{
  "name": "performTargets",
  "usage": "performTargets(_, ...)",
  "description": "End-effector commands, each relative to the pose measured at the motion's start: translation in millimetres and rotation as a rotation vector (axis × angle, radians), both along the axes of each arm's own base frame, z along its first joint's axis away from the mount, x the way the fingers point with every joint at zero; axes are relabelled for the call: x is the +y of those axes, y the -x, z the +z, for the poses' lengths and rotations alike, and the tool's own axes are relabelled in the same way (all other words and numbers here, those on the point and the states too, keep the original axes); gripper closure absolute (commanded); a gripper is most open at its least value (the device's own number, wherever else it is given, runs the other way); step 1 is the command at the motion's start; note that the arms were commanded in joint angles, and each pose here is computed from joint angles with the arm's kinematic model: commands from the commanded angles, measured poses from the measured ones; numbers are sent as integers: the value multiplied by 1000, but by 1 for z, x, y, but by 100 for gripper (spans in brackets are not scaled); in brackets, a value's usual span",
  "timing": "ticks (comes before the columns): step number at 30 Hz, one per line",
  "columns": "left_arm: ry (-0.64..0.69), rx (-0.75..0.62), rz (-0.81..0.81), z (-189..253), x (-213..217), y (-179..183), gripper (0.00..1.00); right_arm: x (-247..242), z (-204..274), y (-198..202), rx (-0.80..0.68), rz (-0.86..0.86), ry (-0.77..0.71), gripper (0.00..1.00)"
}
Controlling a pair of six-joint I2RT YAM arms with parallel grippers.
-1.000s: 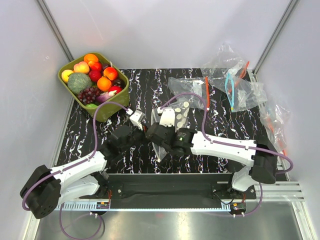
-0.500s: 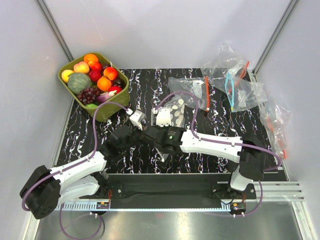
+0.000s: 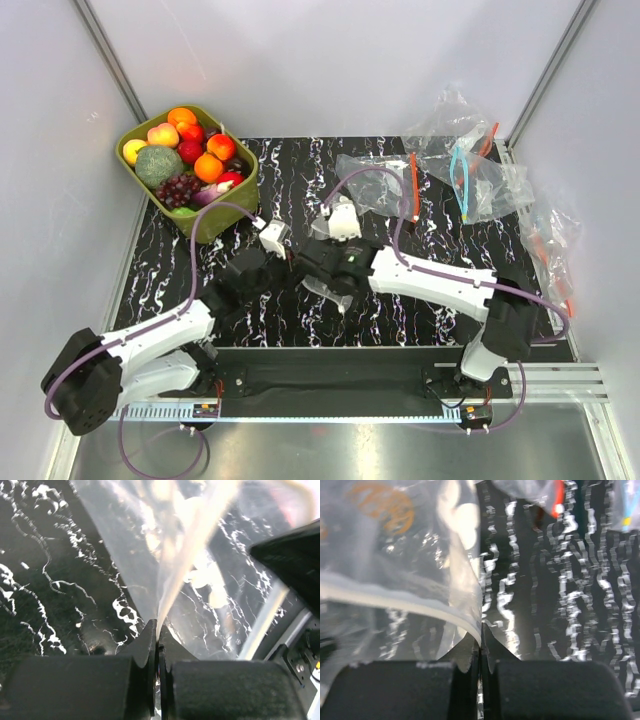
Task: Place the food in the zip-top bag and seal the zipper
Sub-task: Open the zipper of the food storage bag at the center of the board.
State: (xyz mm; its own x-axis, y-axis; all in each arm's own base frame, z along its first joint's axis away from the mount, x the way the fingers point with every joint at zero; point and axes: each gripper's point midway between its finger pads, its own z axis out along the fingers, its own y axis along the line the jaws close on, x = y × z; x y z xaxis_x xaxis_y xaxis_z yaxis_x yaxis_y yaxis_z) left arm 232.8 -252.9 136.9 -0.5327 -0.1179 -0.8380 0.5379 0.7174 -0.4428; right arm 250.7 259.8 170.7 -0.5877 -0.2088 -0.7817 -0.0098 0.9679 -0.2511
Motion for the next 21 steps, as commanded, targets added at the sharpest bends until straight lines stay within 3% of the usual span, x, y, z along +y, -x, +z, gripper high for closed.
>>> performTargets(1, 31, 4, 80, 28, -4, -21, 100, -31, 25, -12, -28, -9, 33, 100)
performTargets(7, 103, 74, 8, 51, -46, -37, 100, -67, 63, -9, -35, -36, 93, 100)
performTargets(13, 130, 194, -93, 37, -96, -40, 100, -76, 94, 2, 37, 25, 110, 100)
performTargets(21, -92, 255, 88, -29, -62, -60, 100, -85, 46, 6, 252, 11, 208, 100)
